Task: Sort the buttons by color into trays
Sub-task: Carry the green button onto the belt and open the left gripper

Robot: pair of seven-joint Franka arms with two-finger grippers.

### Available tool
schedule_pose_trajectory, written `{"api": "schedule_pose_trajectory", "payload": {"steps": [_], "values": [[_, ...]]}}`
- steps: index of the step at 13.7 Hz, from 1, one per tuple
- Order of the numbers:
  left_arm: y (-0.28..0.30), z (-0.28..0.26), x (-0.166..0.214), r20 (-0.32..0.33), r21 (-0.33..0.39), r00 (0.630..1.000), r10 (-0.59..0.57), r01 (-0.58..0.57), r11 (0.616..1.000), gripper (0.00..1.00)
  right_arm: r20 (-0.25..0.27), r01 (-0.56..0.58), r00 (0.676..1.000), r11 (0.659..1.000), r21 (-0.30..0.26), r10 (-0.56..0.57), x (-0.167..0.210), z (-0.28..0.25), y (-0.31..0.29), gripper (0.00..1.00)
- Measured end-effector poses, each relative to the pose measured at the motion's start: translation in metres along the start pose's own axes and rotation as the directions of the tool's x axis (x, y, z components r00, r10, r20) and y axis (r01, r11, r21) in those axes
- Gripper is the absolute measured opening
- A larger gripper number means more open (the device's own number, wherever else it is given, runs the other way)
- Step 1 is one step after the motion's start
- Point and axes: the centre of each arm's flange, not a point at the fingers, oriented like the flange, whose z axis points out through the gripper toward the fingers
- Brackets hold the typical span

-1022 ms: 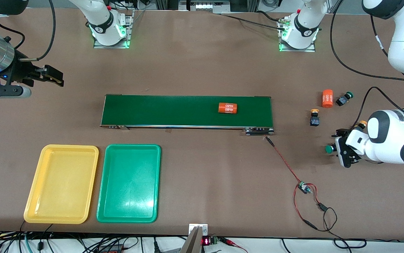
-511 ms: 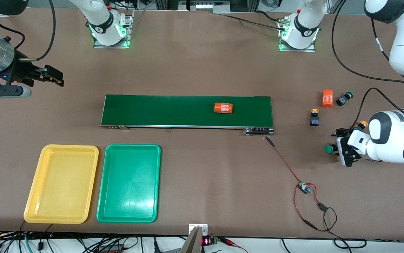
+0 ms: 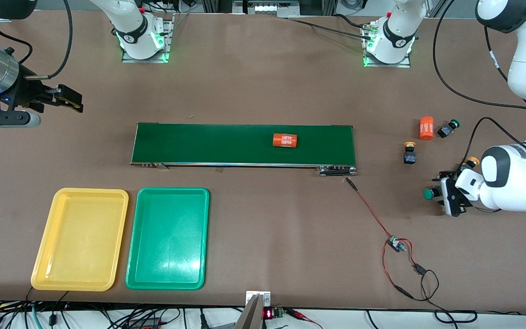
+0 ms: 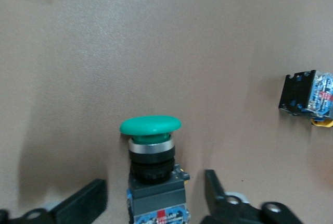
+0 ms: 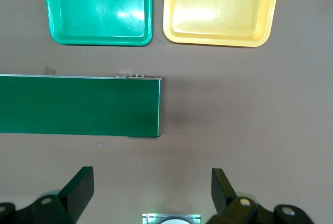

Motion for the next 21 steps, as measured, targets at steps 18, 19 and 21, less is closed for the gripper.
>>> {"api": "schedule_pose_trajectory", "payload": {"steps": [18, 19, 21], "values": [[0.049, -0.092, 0.108, 0.087, -0.102, 0.859, -0.505, 0.512, 0.853, 0.44, 0.002, 0.000, 1.000, 1.000, 0.000, 0.000, 0.000, 0.000, 0.000, 1.00], [0.055, -0.098, 0.126, 0.104, -0.088, 0.835, -0.540, 0.548, 0.832, 0.44, 0.002, 0.000, 1.000, 1.000, 0.000, 0.000, 0.000, 0.000, 0.000, 1.00], [0.065, -0.110, 0.154, 0.120, -0.054, 0.789, -0.603, 0.612, 0.789, 0.44, 0.002, 0.000, 1.000, 1.000, 0.000, 0.000, 0.000, 0.000, 0.000, 1.00]]}}
